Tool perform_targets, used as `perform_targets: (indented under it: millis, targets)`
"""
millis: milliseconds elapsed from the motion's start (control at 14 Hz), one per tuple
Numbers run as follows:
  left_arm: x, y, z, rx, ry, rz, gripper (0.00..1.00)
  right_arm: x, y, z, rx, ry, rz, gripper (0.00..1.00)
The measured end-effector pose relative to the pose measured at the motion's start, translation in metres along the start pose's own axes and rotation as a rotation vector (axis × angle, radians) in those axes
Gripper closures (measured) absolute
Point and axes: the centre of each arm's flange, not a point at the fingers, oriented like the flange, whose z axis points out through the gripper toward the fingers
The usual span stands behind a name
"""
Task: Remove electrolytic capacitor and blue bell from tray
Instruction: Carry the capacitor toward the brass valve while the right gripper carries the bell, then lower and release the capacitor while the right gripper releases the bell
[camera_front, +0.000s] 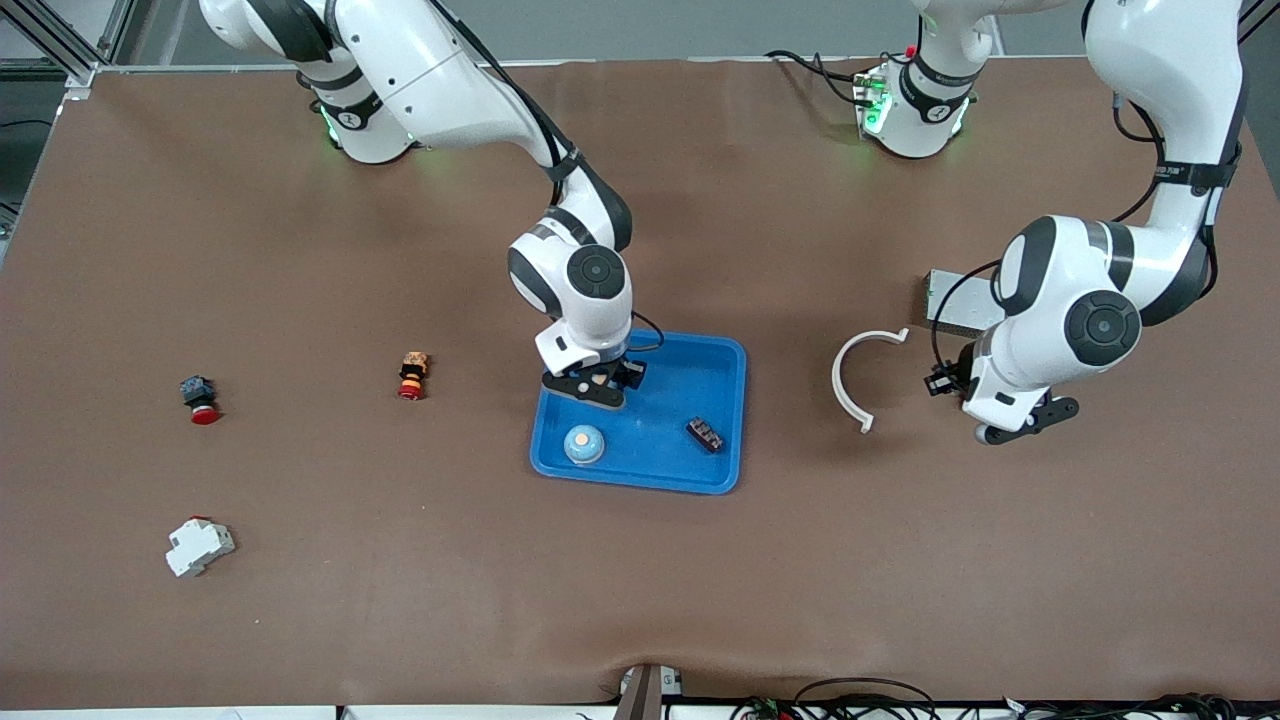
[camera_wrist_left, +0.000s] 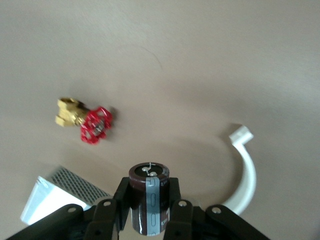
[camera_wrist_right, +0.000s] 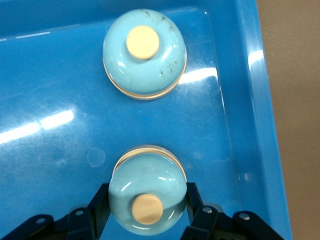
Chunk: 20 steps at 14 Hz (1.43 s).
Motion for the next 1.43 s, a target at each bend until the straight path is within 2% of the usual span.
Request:
perform_targets:
  millis: [215,358,644,859,1074,1432]
  targets:
    - [0.012,-0.011,0.019,-0.001,0.018,0.010,0.66,0.002,0.000,-0.002,-0.001,0.002,0.000,0.36]
    - [0.015,-0.007,0.031,-0.011,0.025,0.015,0.66,0.007,0.001,-0.017,-0.023,-0.004,-0.014,0.36]
    - [0.019,-0.001,0.052,-0.029,0.032,0.021,0.66,0.052,0.034,-0.100,-0.060,-0.018,-0.114,0.36]
    - [0.020,0.002,0.068,-0.015,0.028,0.040,0.66,0.095,0.090,-0.145,-0.051,-0.017,-0.201,0.36]
    - [0.022,0.004,0.085,-0.011,0.029,0.054,0.66,0.127,0.168,-0.162,-0.045,-0.025,-0.318,0.36]
    - [0.024,0.007,0.101,-0.017,0.037,0.066,0.66,0.148,0.293,-0.136,-0.025,-0.019,-0.488,0.36]
